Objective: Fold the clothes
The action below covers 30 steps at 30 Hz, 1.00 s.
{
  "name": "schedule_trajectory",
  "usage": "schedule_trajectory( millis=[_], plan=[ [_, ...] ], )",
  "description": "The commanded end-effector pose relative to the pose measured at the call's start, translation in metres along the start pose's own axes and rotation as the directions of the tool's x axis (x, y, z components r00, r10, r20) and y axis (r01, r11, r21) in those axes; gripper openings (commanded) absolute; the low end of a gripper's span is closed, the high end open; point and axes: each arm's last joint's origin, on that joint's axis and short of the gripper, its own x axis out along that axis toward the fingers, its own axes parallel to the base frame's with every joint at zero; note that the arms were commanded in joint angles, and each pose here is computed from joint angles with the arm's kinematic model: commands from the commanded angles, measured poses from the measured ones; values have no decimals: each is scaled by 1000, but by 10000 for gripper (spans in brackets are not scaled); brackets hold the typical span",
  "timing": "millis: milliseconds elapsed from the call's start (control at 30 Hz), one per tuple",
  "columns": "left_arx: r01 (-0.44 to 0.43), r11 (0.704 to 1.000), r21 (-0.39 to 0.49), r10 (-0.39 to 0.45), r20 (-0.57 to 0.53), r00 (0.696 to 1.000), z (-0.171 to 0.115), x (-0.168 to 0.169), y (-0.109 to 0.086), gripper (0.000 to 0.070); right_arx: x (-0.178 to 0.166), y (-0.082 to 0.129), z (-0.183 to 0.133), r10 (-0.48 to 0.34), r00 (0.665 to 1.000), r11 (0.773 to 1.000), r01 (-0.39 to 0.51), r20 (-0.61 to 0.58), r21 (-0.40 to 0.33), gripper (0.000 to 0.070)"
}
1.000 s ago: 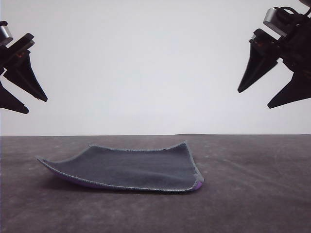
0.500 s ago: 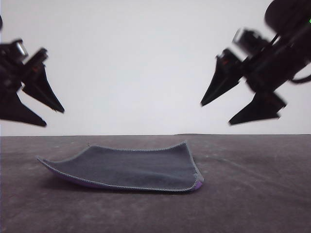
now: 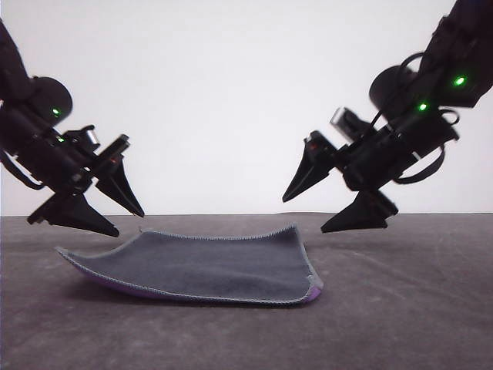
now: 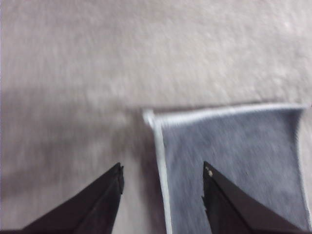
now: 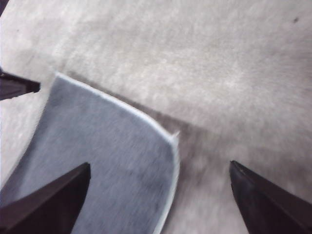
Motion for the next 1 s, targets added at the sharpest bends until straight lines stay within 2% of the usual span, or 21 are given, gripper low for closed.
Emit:
schedule_trajectory(
  millis=[0, 267, 667, 733, 900, 967],
  plan=[
    [28, 999, 28, -28, 1, 1000, 8, 7, 0, 312, 9, -1, 4, 11, 1000, 1000, -12, 2, 6, 562],
    [59, 997, 42, -58, -28, 998, 14, 29, -2, 312, 33, -5, 0, 23, 999, 1000, -22, -40, 23, 559],
    [60, 996, 62, -55, -80, 995, 7, 38, -10, 311, 41, 6, -4, 39, 998, 999, -39, -55, 10, 530],
    [58, 997, 59, -53, -89, 995, 6, 38, -10, 311, 41, 6, -4, 40, 998, 999, -40, -55, 10, 486],
    [56, 997, 62, -50, -97, 994, 5, 37, -9, 291, 41, 6, -3, 41, 998, 999, -40, -44, 3, 280],
    [56, 996, 73, -49, -97, 994, 5, 37, -8, 261, 41, 6, -2, 41, 999, 999, -41, -34, -3, 244]
  ],
)
